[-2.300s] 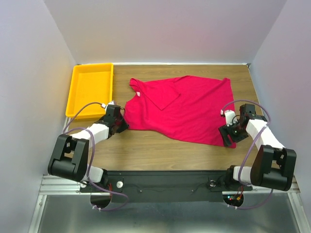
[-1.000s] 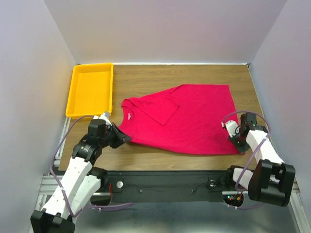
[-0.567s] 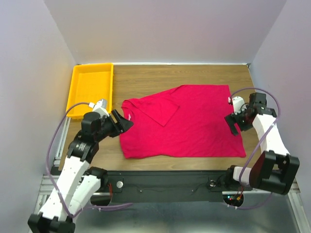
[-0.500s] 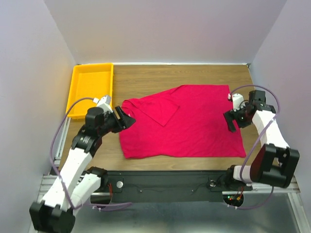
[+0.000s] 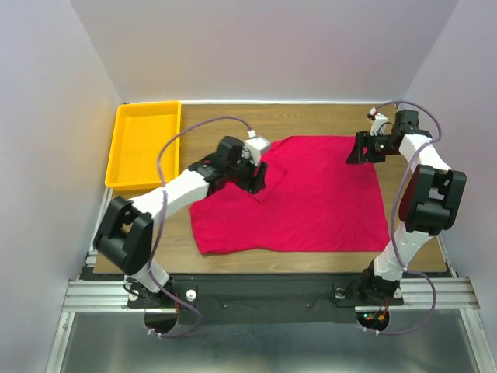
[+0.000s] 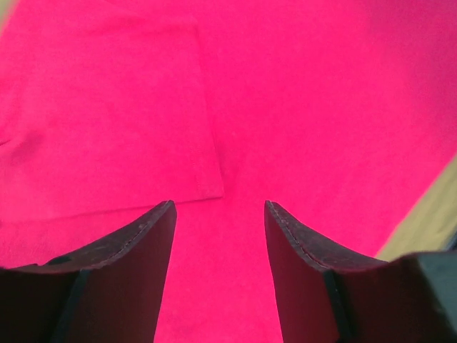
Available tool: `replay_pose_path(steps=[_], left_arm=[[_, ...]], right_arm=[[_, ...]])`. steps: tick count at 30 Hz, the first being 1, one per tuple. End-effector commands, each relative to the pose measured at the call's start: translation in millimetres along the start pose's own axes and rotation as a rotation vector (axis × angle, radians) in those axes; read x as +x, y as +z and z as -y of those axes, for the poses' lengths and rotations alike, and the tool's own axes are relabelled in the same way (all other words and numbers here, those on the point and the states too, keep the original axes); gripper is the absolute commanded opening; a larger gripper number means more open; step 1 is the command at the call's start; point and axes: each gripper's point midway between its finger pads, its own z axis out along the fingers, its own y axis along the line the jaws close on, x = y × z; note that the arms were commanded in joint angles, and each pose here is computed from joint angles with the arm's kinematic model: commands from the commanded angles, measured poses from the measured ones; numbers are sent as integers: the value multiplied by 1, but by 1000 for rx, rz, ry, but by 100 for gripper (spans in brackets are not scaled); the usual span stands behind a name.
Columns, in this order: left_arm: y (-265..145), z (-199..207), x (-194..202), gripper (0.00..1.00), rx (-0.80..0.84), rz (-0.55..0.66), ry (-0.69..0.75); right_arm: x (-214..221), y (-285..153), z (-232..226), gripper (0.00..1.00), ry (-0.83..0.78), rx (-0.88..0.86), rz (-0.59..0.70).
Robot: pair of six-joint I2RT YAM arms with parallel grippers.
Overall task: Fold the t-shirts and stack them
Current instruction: Flatten the tshirt out
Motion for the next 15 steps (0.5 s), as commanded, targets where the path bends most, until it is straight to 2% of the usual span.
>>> replay_pose_path(steps=[1, 7, 9, 15], left_arm=[[21, 1, 26, 63, -64, -169, 262], [46, -2, 46, 57, -153, -306, 407], [48, -10, 45, 57, -201, -325, 440], [64, -10, 44, 54, -207, -357, 455]], right_arm=[[-12, -2, -12, 75, 4, -77, 61], [15, 2, -24, 75, 23, -137, 41], [24, 4, -26, 74, 41, -149, 40], [30, 4, -26, 74, 64, -169, 58]])
